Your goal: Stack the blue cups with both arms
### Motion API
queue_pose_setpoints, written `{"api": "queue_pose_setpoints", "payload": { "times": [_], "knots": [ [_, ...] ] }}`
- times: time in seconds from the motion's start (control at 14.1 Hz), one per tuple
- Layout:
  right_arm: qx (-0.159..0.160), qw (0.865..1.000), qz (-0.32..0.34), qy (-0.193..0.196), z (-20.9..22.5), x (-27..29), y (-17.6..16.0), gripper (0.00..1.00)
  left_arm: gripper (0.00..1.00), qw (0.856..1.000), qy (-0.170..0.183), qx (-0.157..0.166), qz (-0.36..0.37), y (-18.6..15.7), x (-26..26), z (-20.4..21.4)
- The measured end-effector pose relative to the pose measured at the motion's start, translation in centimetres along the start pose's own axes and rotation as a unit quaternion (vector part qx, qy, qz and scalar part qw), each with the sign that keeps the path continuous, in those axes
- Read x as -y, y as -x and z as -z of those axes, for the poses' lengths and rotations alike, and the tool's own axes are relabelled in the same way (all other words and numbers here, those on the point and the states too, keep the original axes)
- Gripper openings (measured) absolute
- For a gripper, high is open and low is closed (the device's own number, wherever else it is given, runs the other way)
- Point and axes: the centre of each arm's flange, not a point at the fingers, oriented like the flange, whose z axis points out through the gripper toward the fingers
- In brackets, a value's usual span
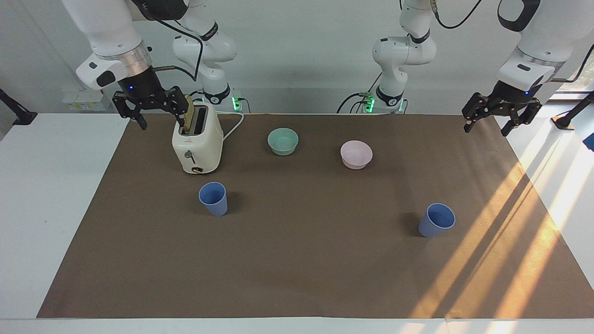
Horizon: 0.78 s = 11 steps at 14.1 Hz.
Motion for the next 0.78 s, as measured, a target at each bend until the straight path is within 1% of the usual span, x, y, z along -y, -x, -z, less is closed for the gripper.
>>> {"api": "queue_pose_setpoints", "payload": {
  "times": [0.5,0.78],
  "knots": [
    [0.000,1.000,0.000,0.000,0.00,0.00,0.00,1.00,1.00,1.000,-0.002,-0.009,0.001,-0.27,0.11,0.03],
    [0.000,1.000,0.000,0.000,0.00,0.00,0.00,1.00,1.00,1.000,-0.002,-0.008,0.000,-0.26,0.08,-0.01]
  ]
}}
